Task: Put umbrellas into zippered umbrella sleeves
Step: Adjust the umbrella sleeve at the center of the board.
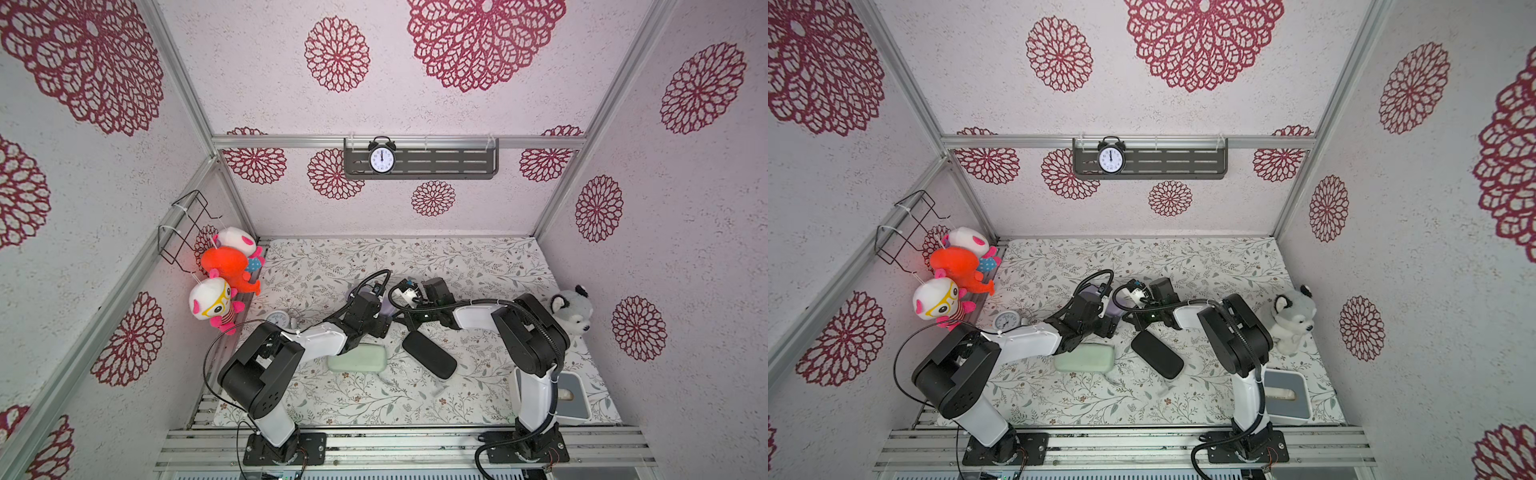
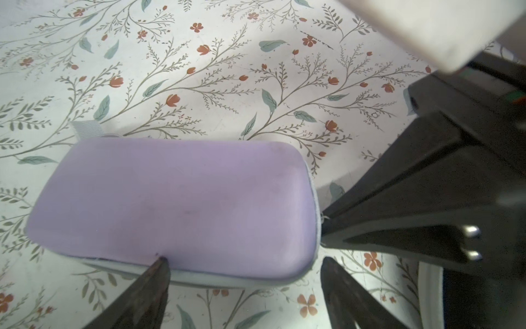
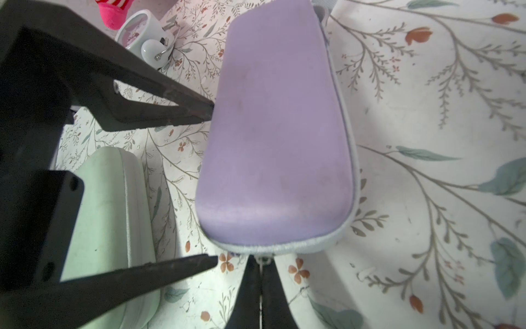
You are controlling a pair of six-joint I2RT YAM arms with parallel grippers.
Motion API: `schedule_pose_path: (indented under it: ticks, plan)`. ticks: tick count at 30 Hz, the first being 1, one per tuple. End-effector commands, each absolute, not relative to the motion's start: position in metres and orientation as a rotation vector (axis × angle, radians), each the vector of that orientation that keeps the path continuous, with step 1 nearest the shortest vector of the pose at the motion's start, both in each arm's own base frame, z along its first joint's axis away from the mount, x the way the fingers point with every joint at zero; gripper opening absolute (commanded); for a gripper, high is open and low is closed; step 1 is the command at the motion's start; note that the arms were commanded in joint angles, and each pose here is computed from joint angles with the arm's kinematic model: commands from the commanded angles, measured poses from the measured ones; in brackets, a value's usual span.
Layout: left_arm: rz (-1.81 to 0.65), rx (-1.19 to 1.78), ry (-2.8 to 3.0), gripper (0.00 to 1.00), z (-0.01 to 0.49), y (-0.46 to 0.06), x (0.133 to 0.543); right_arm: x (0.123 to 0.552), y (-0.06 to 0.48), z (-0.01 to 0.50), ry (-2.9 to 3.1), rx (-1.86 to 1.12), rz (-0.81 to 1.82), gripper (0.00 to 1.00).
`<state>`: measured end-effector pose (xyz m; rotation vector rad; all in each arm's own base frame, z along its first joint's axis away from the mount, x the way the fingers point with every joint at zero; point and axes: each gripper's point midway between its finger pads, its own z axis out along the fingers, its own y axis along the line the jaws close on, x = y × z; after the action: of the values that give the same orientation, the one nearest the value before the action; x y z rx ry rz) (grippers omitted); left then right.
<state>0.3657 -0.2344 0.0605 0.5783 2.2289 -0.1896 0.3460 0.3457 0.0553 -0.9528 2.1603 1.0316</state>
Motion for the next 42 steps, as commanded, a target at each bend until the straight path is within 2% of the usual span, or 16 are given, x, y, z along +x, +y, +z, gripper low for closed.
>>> schedule_pose_path:
  ticks: [1, 8, 17, 22, 32, 36, 42]
  plan:
    - [-0.242, 0.657, 2.185, 0.86, 0.062, -0.246, 0.364, 0.343, 0.357, 0.083, 2.046, -0.99, 1.125, 0.0]
    - [-0.113, 0.71, 2.184, 0.85, 0.055, -0.24, 0.373, 0.343, 0.357, 0.08, 2.054, -0.996, 1.123, 0.0]
    - [-0.094, 0.724, 2.139, 0.81, 0.059, -0.238, 0.377, 0.341, 0.358, 0.077, 2.054, -1.012, 1.151, 0.0]
    - [-0.051, 0.727, 2.146, 0.72, 0.052, -0.233, 0.377, 0.334, 0.358, 0.079, 2.036, -1.033, 1.191, 0.0]
    - [0.049, 0.715, 2.096, 0.54, 0.067, -0.228, 0.391, 0.325, 0.359, 0.079, 2.02, -1.067, 1.234, 0.0]
    - [-0.022, 0.71, 2.067, 0.53, 0.077, -0.237, 0.391, 0.33, 0.356, 0.071, 2.063, -1.047, 1.194, 0.0]
    - [-0.006, 0.689, 2.043, 0.55, 0.084, -0.235, 0.398, 0.331, 0.353, 0.068, 2.082, -1.035, 1.168, 0.0]
